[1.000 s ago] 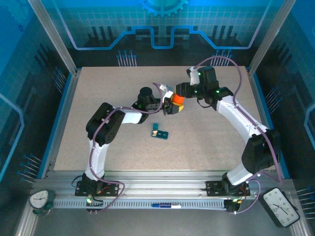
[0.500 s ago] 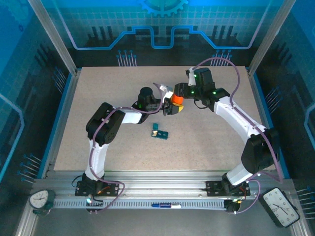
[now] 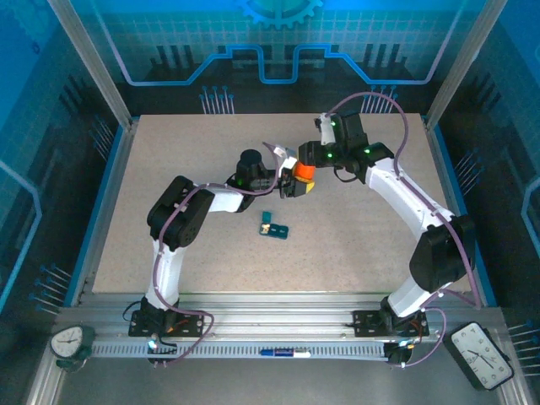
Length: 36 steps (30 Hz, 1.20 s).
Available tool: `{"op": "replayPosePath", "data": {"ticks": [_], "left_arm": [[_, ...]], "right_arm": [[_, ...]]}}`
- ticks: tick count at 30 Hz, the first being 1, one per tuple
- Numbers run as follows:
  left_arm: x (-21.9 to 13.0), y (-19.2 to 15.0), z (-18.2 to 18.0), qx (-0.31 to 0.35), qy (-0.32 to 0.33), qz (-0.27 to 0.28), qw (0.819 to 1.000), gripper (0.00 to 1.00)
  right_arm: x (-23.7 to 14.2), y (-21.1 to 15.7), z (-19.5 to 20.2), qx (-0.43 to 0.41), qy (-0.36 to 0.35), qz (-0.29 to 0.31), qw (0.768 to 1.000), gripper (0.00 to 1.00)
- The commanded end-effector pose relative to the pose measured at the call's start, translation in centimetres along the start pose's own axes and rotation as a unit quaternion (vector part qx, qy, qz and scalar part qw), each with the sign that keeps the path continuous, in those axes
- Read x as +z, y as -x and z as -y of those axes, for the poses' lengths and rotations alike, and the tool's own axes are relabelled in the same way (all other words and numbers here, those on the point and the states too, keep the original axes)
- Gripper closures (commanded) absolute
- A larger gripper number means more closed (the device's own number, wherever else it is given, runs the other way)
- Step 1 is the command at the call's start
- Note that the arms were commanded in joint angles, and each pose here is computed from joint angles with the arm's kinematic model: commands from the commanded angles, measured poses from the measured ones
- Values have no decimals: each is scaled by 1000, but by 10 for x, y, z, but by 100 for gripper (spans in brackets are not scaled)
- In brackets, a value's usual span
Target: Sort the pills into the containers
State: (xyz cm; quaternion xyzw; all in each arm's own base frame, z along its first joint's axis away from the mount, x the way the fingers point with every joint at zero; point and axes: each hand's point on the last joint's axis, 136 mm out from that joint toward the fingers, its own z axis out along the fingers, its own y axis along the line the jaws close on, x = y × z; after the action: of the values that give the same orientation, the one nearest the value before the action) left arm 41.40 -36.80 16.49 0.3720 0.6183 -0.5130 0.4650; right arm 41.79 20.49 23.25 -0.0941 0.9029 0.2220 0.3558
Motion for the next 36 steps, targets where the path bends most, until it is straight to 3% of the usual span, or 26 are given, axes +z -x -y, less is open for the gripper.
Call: {"op": "replayPosePath", "data": {"ticks": [1,15,22,36], "left_arm": [[-11,70,16,104,-9,79,991,100],[-10,78,18,104,-13,86,991,100],[-10,75,17,103,-14,81,991,100],[-8,65,11,96,-10,70,993,100]], "right_arm": [[8,-73,35,3,-45,-140,989,71],[21,-92,17,69,5,-151,986,71],[17,-88,18,57,-3,-145,988,70],[-4,-46,11,61,3,-103,993,49]]}}
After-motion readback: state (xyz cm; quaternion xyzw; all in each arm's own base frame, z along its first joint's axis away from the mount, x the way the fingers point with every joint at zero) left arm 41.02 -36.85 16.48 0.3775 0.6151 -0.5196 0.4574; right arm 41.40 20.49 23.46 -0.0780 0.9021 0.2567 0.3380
